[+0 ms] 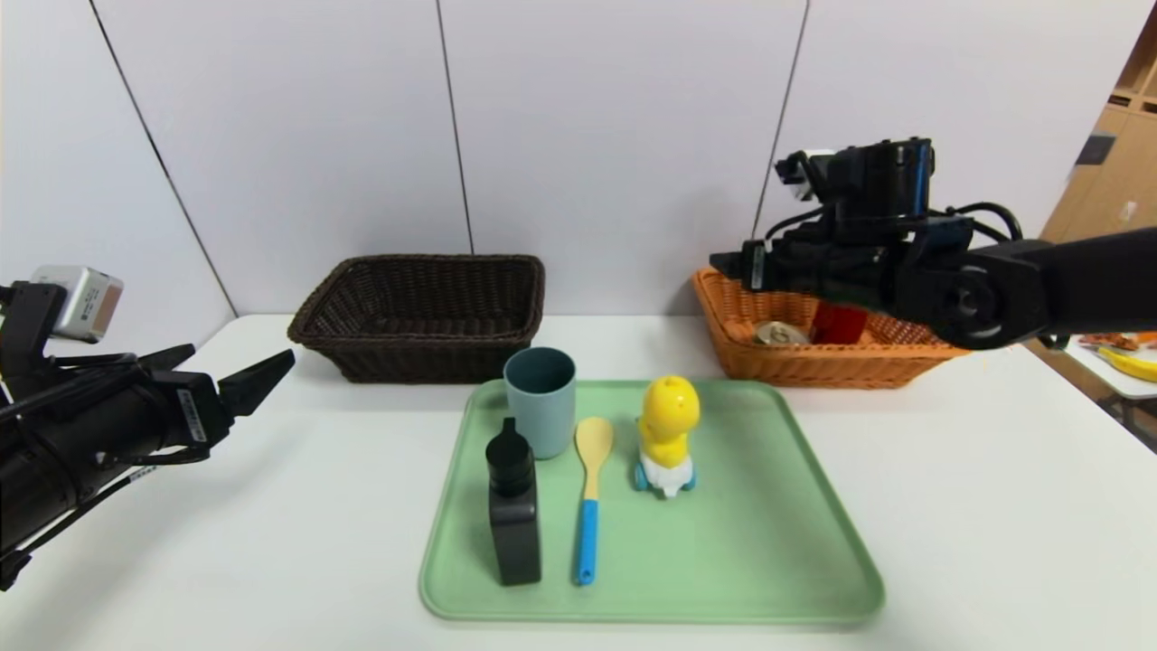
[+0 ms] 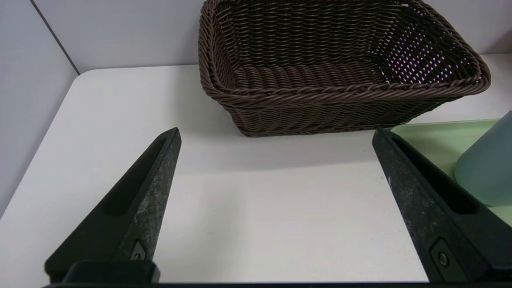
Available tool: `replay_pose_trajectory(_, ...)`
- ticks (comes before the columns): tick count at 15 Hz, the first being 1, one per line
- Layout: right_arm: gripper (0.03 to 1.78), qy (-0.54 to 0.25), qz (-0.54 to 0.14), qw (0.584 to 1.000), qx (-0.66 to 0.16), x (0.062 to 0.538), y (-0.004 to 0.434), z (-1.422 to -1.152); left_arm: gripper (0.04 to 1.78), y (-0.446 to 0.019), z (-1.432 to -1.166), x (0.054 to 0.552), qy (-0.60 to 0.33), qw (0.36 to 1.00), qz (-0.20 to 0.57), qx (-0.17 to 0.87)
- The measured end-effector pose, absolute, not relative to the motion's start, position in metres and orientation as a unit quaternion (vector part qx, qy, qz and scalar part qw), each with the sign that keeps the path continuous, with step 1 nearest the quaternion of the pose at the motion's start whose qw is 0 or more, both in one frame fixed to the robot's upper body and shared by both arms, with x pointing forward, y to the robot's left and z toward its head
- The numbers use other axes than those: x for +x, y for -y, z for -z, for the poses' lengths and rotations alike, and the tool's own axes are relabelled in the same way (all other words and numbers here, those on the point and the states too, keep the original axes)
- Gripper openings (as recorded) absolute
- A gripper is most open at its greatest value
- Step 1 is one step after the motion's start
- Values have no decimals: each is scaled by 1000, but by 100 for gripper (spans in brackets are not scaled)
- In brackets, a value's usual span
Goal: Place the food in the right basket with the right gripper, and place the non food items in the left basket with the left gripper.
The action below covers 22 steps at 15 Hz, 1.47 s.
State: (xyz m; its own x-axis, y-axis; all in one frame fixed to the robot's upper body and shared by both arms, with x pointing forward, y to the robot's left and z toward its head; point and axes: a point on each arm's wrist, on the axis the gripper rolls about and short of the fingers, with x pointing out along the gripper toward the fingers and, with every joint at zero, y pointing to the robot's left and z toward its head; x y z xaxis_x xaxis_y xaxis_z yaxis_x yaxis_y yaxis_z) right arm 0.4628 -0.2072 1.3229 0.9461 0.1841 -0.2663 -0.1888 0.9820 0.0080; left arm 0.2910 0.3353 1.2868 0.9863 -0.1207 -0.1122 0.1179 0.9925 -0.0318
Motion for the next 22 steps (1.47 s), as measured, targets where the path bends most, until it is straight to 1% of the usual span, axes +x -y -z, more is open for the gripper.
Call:
replay_pose_trajectory(2, 164, -82, -144, 986, 6, 432, 187, -1320, 169, -335, -1287, 289, -56, 997, 60, -12)
replay_pose_trajectory(4, 165, -39, -189, 981, 16, 396, 176, -1318, 169, -335, -1286, 286, -56, 997, 60, -11)
replay_pose_trajectory(8, 168, -25, -248, 968, 27, 325, 179, -1312, 169, -335, -1283, 277, -59, 996, 60, -10)
replay_pose_trajectory(10, 168, -13, -262, 964, 34, 303, 185, -1306, 169, -335, -1282, 272, -58, 996, 60, -9)
replay_pose_trajectory(13, 169, -29, -267, 963, 26, 284, 196, -1283, 169, -335, -1283, 267, -53, 997, 61, -9)
replay_pose_trajectory(15, 169, -42, -269, 962, 21, 279, 197, -1267, 169, -335, -1284, 265, -50, 997, 61, -8)
replay_pose_trajectory(20, 169, -58, -284, 957, 8, 276, 185, -1218, 169, -335, -1286, 260, -42, 997, 61, -8)
replay_pose_trajectory(22, 169, -71, -290, 954, 4, 272, 176, -1203, 169, -335, -1287, 258, -40, 997, 60, -8)
